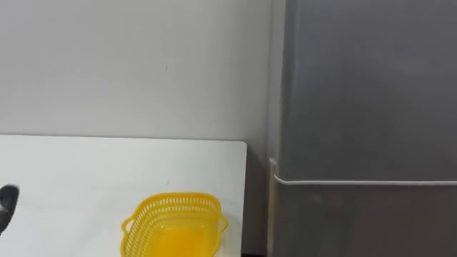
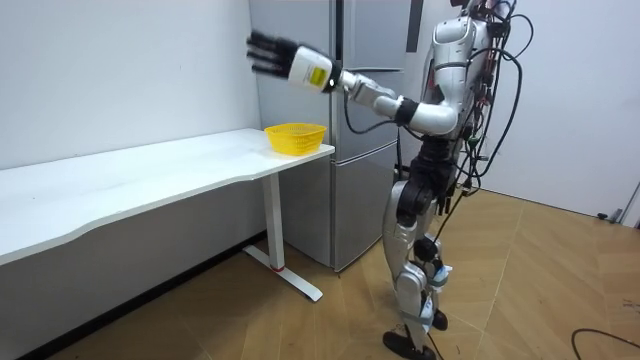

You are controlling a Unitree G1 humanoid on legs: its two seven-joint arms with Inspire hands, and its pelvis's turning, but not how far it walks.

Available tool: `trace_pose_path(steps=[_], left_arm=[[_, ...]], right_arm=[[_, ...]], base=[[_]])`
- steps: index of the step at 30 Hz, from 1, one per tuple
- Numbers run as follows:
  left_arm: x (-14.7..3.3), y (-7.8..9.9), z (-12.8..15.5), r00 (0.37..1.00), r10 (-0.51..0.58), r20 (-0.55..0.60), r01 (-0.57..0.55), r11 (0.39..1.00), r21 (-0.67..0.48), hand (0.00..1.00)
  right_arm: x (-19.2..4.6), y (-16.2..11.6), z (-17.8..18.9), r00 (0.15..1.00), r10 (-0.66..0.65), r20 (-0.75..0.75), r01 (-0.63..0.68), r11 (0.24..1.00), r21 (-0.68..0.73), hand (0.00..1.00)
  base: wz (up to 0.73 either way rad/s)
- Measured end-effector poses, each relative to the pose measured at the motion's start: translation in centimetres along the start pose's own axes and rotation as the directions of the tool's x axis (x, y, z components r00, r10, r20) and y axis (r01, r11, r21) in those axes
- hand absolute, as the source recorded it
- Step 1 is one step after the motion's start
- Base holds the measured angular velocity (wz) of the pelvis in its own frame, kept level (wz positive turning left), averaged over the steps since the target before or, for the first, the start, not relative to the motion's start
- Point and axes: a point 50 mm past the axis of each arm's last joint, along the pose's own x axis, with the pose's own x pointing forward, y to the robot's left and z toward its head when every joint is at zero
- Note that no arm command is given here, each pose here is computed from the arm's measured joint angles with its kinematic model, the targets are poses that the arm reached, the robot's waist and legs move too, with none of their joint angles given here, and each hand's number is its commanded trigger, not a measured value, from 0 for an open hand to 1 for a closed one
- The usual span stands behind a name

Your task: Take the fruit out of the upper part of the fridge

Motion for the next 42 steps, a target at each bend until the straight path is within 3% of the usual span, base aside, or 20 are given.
trace_pose_path(steps=[6,13,21,30,42], left_arm=[[-0.5,-3.3,0.0,0.96,-0.279,-0.019,0.277,0.959,-0.058,0.0],[-1.2,-5.2,-0.5,0.883,-0.467,-0.048,0.462,0.882,-0.094,0.0],[-2.3,-8.0,-1.0,0.731,-0.68,-0.051,0.665,0.727,-0.172,0.0],[-3.5,-9.3,-1.5,0.581,-0.811,-0.072,0.783,0.58,-0.222,0.0],[-3.8,-9.5,-1.7,0.529,-0.845,-0.076,0.809,0.529,-0.256,0.0]], right_arm=[[0.0,0.0,0.4,1.0,0.012,0.005,-0.012,1.0,0.0,0.0],[0.1,0.0,0.3,1.0,0.009,-0.003,-0.009,1.0,0.0,0.0],[0.1,0.2,0.2,0.999,0.041,-0.028,-0.04,0.999,0.005,0.0],[0.1,-0.2,0.6,0.998,0.031,-0.049,-0.033,0.999,-0.028,0.0],[0.1,-0.6,0.7,0.999,-0.013,-0.05,0.011,0.999,-0.031,0.0]], base=[[-0.06],[-0.06],[-0.08],[-0.04],[-0.02]])
